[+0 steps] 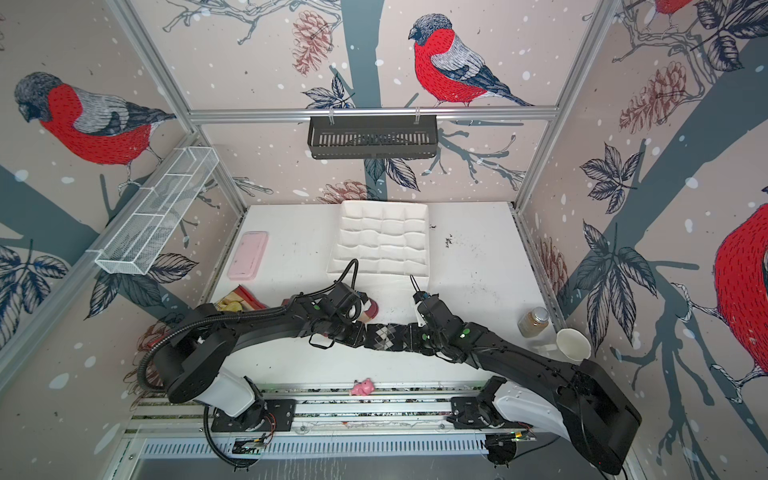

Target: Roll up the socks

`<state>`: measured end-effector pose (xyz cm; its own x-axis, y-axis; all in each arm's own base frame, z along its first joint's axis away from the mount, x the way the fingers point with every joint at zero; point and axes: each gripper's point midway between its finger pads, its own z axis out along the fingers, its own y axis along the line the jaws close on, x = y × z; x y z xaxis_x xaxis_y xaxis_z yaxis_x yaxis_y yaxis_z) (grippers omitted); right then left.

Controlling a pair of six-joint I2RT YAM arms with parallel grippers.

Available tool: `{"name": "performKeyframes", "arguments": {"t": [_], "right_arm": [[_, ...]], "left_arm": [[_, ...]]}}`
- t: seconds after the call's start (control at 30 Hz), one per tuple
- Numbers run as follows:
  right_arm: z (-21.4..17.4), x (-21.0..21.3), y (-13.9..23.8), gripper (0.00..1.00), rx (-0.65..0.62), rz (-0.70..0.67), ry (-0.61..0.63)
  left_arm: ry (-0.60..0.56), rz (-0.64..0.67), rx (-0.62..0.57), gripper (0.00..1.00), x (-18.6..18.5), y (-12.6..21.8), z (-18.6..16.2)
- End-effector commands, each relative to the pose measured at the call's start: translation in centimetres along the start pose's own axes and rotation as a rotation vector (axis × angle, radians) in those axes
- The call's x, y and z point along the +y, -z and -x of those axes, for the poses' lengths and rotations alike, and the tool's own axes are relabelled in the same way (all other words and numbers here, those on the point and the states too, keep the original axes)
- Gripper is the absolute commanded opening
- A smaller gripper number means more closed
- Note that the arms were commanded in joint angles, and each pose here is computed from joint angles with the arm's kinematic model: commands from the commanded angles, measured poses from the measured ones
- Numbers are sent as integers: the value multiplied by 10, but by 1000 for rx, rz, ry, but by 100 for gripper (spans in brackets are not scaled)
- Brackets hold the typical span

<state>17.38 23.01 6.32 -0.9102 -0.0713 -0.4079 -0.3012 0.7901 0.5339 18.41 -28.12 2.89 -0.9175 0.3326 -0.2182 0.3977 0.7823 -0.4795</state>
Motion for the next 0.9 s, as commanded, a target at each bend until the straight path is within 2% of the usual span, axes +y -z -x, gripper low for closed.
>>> {"name": "performKeyframes", "arguments": {"t": [0.0,0.27,0.47,0.87], "right_arm": [[2,1,-3,24,-2,-12,3],[1,5,-9,23,14,-11,13],[0,4,-14,21,23,-8,11],[1,-4,-23,19,18,-16,-4]], "left_arm": [[3,5,-52,26,1,-3,12],[-3,5,-33,26,4,-15,13],[-19,-22,-16,10,-1,-16,12],[-86,-86,-31,5,-27,0,27]]}}
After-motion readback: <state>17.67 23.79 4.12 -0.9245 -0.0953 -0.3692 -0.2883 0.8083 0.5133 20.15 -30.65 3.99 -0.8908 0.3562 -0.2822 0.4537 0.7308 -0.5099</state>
